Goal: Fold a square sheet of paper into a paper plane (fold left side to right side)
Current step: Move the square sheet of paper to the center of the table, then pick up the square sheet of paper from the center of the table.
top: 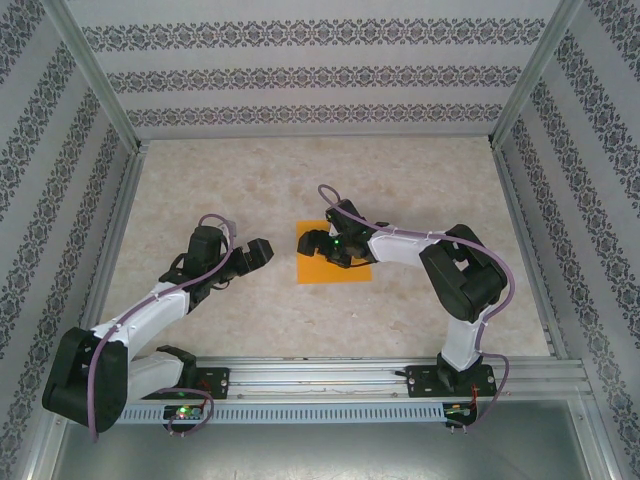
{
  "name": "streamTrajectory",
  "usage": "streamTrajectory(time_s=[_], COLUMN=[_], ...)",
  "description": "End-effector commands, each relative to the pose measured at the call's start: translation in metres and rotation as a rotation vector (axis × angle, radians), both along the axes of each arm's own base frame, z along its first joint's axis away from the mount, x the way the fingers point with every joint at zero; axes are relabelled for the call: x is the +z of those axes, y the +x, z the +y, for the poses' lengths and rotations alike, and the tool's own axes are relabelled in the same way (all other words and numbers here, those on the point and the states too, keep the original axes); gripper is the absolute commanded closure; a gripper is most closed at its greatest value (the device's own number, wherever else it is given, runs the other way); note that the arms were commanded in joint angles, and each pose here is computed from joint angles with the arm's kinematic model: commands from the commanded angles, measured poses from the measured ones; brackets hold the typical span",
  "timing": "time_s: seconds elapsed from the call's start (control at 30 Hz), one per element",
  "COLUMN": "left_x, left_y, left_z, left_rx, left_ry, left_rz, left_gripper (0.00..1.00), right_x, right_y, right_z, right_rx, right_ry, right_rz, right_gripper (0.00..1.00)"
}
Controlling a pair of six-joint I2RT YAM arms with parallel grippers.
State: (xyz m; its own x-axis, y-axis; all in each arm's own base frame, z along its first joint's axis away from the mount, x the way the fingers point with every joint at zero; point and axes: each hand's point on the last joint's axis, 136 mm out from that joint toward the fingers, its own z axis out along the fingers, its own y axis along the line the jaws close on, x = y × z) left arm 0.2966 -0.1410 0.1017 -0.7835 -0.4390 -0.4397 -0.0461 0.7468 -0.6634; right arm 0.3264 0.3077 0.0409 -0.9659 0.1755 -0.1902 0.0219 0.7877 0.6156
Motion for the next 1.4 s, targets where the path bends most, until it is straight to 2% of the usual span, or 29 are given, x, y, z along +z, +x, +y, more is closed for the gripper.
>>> streamTrajectory(time_s=[0.0, 0.13, 0.27, 0.53, 0.7, 0.83, 1.03, 1.37], left_x=[0.009, 0.009, 0.007, -0.002, -0.015, -0.033, -0.055, -0.088], left_y=[0.003, 0.003, 0.004, 0.009, 0.016, 0.018, 0.019, 0.011], left_z=[-0.011, -0.019, -0.034, -0.076, -0.101, -0.106, -0.115, -0.116], left_rx=[-0.048, -0.077, -0.127, -0.223, -0.257, -0.261, -0.267, -0.259], left_ry=[-0.018, -0.053, -0.099, -0.138, -0.153, -0.088, -0.080, -0.024], left_rz=[-0.018, 0.004, 0.035, 0.092, 0.138, 0.191, 0.263, 0.362], left_gripper=[0.05, 0.11, 0.21, 0.44, 0.62, 0.69, 0.81, 0.90], right_x=[0.022, 0.037, 0.039, 0.031, 0.024, 0.018, 0.003, -0.020], right_y=[0.000, 0.006, 0.014, 0.033, 0.048, 0.062, 0.075, 0.065], right_z=[0.001, -0.014, -0.047, -0.107, -0.114, -0.113, -0.107, -0.100], right_rx=[-0.005, -0.019, -0.047, -0.050, -0.006, -0.006, 0.001, 0.014], right_ry=[0.019, 0.008, -0.071, -0.354, -0.465, -0.481, -0.475, -0.439], right_rz=[-0.035, -0.081, -0.110, -0.144, -0.140, -0.136, -0.106, -0.029], right_gripper=[0.12, 0.08, 0.03, 0.02, 0.02, 0.02, 0.02, 0.02])
